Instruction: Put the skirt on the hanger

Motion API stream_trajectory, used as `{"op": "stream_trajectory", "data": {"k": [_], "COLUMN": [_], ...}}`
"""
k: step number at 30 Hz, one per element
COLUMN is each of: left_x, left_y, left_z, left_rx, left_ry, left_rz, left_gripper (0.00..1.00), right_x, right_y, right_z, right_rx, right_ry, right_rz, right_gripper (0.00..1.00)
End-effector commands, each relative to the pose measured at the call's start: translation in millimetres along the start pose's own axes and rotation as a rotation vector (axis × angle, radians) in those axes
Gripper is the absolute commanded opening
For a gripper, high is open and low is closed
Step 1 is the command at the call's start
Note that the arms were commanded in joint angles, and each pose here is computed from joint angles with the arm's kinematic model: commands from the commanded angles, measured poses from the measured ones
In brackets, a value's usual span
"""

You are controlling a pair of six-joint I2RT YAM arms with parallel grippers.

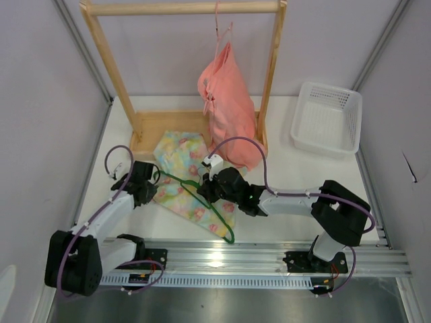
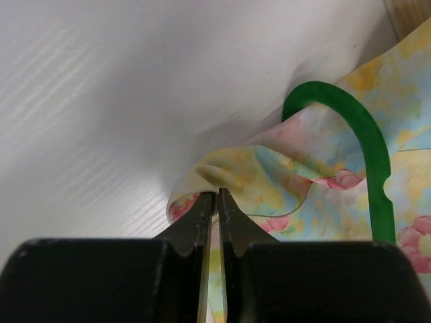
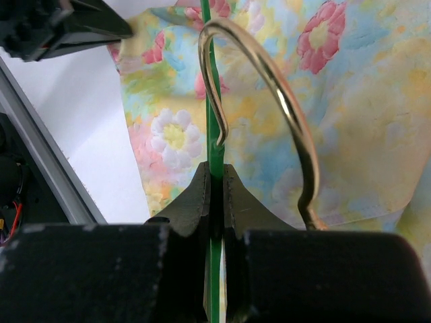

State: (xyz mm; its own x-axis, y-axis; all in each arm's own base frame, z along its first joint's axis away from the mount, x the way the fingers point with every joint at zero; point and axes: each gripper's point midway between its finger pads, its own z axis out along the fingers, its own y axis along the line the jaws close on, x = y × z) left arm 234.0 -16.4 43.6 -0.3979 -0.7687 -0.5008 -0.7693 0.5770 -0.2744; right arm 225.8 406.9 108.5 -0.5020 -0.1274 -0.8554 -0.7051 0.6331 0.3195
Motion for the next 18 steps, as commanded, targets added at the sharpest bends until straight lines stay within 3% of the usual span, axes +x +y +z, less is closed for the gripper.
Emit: {"op": "stream_trajectory", "data": {"k": [1, 4, 6, 9, 18], "left_x": [-4.0, 1.3, -5.8, -17.1, -1.0], "left_y": [-35.4, -47.8, -52.2, -60.6, -82.3], "left_z": [8.6, 5.1, -6.0, -28.2, -84.8], "left_rx": [0.133, 0.215, 0.267, 0.376, 0.665], "left_ry": [0.003, 0.027, -0.002, -0.054, -0.049], "left_rz": [-0.004, 0.018, 0.014, 0.035, 0.222], "left_gripper": [0.13, 0.27, 0.44, 0.58, 0.61], "right_x": [38.1, 38.1, 38.0, 38.1, 32.5], "right_y": [-21.7, -20.7, -20.0, -18.1, -18.0], "right_z": [-2.3, -1.4, 0.7, 3.1, 7.3], "right_rx": [0.061, 0.056, 0.053, 0.045, 0.038], "right_ry": [0.147, 0.152, 0.157, 0.163, 0.169], "right_rz": [-0.065, -0.070, -0.066, -0.058, -0.042], "right_gripper": [0.00, 0.00, 0.00, 0.00, 0.00]}}
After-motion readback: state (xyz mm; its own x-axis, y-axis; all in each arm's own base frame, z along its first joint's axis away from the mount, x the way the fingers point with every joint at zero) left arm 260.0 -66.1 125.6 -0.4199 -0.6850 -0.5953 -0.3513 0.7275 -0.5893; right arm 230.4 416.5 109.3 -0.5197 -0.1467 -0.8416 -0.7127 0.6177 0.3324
